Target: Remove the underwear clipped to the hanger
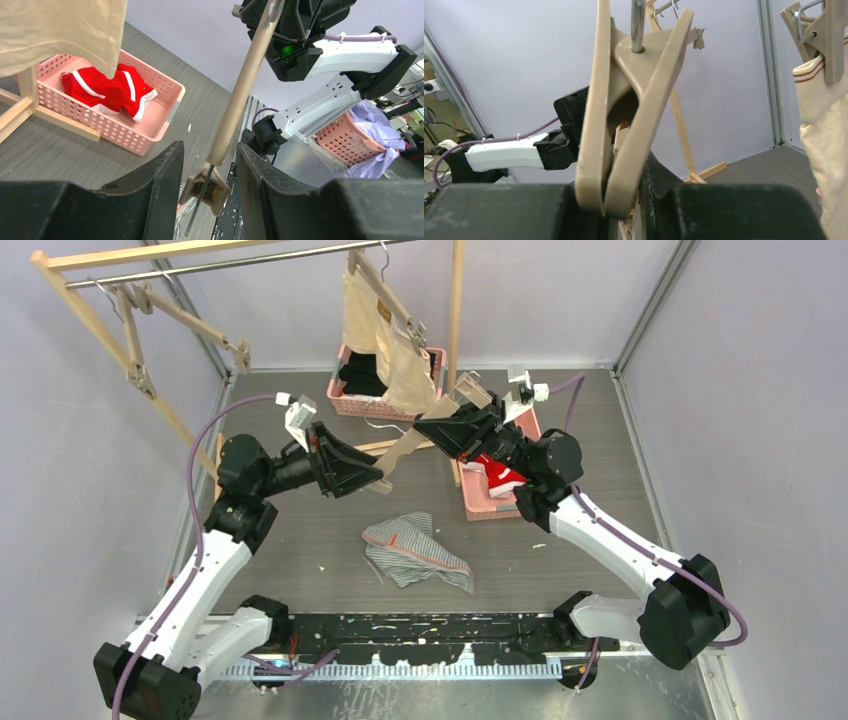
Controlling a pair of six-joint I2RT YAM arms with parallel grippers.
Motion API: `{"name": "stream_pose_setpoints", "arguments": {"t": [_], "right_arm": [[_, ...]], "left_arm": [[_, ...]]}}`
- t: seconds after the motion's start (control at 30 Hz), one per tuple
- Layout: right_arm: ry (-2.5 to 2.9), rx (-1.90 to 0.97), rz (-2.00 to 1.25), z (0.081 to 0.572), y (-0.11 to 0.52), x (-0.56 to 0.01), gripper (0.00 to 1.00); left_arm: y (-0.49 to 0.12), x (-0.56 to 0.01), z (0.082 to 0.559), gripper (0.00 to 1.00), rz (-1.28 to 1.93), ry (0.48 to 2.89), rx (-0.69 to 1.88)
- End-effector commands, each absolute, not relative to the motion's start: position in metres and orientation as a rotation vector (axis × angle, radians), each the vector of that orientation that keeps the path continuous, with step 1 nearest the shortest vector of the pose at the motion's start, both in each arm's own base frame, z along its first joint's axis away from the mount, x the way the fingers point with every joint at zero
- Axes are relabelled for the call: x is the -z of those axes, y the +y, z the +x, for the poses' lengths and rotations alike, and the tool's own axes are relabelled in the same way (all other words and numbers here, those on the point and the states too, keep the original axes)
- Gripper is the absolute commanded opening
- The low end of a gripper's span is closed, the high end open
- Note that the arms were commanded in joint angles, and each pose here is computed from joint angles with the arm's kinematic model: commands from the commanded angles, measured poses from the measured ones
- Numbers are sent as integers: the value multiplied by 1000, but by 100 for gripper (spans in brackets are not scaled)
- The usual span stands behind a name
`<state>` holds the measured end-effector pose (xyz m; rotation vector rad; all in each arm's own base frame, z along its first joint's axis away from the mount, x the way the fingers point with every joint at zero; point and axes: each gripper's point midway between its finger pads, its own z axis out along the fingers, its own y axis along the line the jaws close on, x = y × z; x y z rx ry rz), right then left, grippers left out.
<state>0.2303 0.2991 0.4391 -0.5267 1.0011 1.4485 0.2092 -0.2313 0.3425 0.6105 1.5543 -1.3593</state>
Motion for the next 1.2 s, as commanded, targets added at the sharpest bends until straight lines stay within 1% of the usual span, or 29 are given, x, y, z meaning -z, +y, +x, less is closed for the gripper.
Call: {"name": "stream_pose_setpoints", "arguments": {"t": [0.0, 0.17, 0.47, 0.53, 0.57, 0.67, 0.73, 0.77, 0.83, 0.93, 0.97, 1.07, 1.1, 1.13, 1.17], "right_arm": [[891, -1456, -550, 215, 293, -466, 1], [883, -1467, -553, 214, 293, -467, 1], [876, -1481, -554, 217, 297, -469, 1], [876, -1486, -552, 218, 298, -469, 1], [876, -1488, -550, 219, 299, -469, 1], [869, -1497, -550, 220, 301, -469, 1], [867, -1497, -545, 221, 301, -470, 1], [862, -1497, -545, 221, 301, -471, 1], [864, -1499, -543, 223, 302, -472, 1], [866, -1503, -549, 222, 303, -471, 1], [872, -1501, -547, 222, 303, -470, 5], [891, -1485, -532, 225, 302, -465, 22], [897, -1479, -528, 225, 302, -463, 31], [903, -1474, -527, 226, 301, -461, 44], [907, -1470, -530, 226, 302, -460, 53]], "left_arm": [[-231, -380, 204, 43, 662, 1417, 1344], [-234, -378, 204, 37, 674, 1425, 1367], [-239, -377, 202, 35, 702, 1431, 1433], [-239, -377, 202, 34, 708, 1433, 1441], [-240, -376, 201, 32, 710, 1433, 1444], [-241, -374, 202, 20, 714, 1443, 1457], [-243, -371, 202, 15, 717, 1453, 1468], [-243, -370, 202, 12, 721, 1456, 1472], [-245, -368, 202, 1, 724, 1460, 1478], [-244, -369, 203, 0, 702, 1455, 1463], [-243, -371, 203, 0, 693, 1453, 1457], [-239, -377, 201, 0, 666, 1466, 1429], [-237, -379, 201, 0, 657, 1466, 1410], [-235, -382, 201, 0, 641, 1470, 1385], [-232, -385, 200, 0, 631, 1469, 1362]]}}
